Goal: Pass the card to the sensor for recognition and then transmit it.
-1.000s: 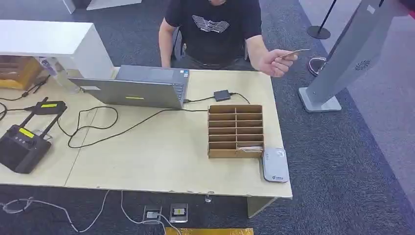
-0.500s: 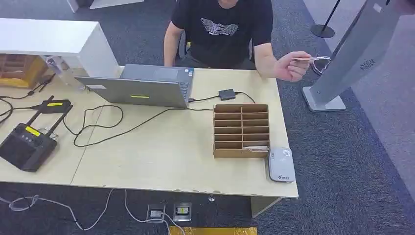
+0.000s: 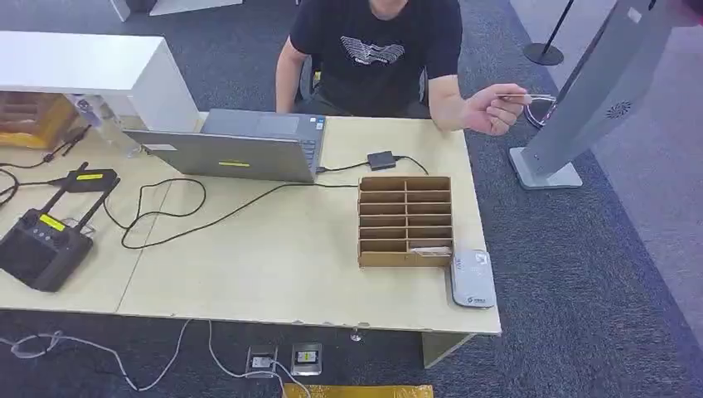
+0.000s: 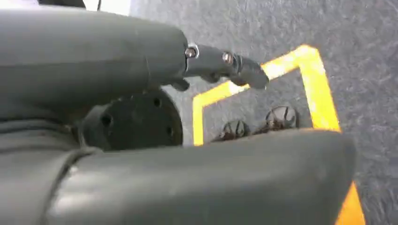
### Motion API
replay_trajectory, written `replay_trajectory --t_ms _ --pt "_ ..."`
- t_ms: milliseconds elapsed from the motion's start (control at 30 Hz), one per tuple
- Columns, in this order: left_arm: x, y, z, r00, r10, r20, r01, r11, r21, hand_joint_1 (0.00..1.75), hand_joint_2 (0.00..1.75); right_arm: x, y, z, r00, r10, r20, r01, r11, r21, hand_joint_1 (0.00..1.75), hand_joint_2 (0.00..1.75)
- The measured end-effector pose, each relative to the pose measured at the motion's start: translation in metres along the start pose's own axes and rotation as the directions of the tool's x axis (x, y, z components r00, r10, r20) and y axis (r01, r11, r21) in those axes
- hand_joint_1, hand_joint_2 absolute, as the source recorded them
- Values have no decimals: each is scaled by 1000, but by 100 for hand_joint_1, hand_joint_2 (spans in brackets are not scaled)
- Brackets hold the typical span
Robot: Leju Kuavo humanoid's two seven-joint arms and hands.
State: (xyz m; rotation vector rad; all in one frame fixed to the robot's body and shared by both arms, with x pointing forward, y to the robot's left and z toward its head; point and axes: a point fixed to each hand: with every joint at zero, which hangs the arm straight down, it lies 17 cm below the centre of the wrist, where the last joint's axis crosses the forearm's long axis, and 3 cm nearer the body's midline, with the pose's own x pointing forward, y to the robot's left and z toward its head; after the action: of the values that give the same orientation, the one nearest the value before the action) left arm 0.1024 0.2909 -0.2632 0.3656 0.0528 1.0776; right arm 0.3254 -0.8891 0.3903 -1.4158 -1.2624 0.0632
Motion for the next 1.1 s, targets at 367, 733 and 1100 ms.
replay_trajectory --t_ms 367,733,1100 --pt "7 2 -1 999 -9 38 9 1000 0 0 0 -5 101 34 997 68 35 -76 932 354 0 175" --pt "-2 -5 3 999 -36 38 36 999 -12 0 0 28 200 69 930 225 290 -336 841 425 0 175" --pt "13 -13 -1 991 -128 37 131 987 -92 0 0 75 278 101 828 262 496 -469 809 355 0 175"
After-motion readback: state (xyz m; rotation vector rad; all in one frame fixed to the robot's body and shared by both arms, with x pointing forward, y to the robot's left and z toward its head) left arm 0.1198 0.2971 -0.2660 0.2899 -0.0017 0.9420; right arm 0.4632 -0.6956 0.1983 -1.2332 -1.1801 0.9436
